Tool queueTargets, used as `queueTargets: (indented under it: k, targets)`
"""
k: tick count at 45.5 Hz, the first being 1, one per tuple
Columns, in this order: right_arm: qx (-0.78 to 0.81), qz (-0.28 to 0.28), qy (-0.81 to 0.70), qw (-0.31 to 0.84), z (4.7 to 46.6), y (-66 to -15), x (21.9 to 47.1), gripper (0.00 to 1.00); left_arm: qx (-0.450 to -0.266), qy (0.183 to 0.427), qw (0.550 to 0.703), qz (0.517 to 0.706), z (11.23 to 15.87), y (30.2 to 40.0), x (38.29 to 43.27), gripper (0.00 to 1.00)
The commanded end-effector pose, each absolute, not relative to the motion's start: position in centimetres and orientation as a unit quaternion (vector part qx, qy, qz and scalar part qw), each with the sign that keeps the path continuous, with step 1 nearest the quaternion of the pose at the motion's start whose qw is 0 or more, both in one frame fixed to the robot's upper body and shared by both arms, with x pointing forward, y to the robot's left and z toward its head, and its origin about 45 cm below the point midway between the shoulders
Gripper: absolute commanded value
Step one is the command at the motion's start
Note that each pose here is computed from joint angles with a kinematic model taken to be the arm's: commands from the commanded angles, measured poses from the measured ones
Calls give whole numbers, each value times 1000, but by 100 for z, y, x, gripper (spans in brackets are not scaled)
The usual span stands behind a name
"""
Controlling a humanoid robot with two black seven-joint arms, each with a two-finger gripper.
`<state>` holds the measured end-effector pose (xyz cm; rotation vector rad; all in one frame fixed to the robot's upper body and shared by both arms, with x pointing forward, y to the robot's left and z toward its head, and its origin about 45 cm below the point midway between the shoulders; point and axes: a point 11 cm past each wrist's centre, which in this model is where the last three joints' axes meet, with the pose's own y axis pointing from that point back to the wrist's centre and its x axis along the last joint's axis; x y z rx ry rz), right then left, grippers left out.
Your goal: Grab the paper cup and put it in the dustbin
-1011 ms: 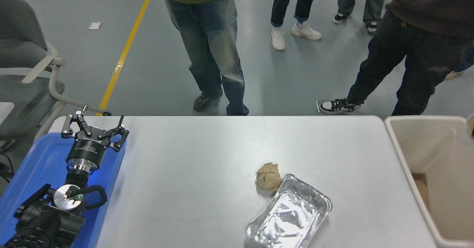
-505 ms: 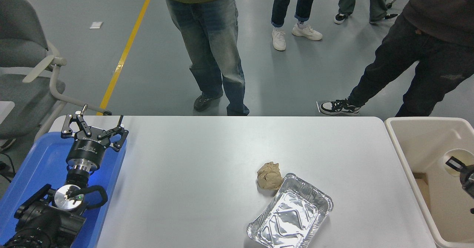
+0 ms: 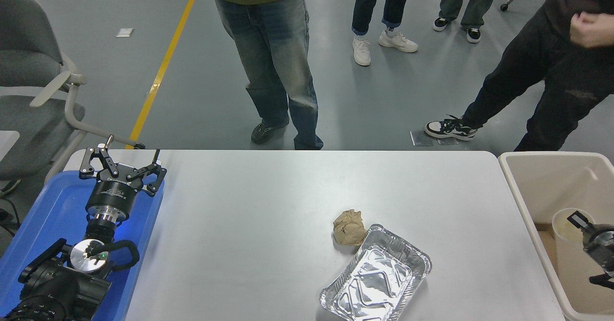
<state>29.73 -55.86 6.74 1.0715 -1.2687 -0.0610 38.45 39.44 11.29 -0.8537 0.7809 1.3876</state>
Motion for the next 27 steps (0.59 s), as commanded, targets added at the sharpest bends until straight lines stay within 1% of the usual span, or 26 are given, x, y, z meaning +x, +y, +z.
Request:
queueTargets:
  k: [1,2,5,8,12,15,16,21,23,24,27]
  targets:
    - [505,-5,-546,669,866,-5466,3236,100,-371,339,620,602,1138,3939,3853,99]
    - [510,2,-540,669,960,-5458,3303,100,-370,340,620,603,1126,3940,3845,99]
    - [521,21,-525,673,1298,-5507,3425,100,-370,340,620,602,1131,3939,3848,99]
    - [536,39,-506,674,1621,-5445,3554,100,-370,340,620,603,1126,3940,3845,99]
    - [552,97,-473,680,2076,-5213,3867,100,-370,340,620,603,1126,3940,3845,99]
    - [565,141,-444,681,2385,-5013,4057,100,-370,340,620,603,1126,3940,3845,99]
    - [572,151,-431,681,2451,-4928,4091,100,-370,341,620,602,1127,3930,3848,99]
    - [591,192,-350,701,2773,-4504,4237,100,-370,340,620,602,1130,3937,3848,99]
    - [597,205,-318,707,2843,-4307,4260,100,-370,341,620,602,1123,3932,3846,99]
    - [600,209,-300,711,2872,-4207,4263,100,-370,340,620,602,1130,3937,3848,99]
    - [608,226,-255,717,2949,-3892,4262,100,-370,340,620,603,1126,3940,3845,99]
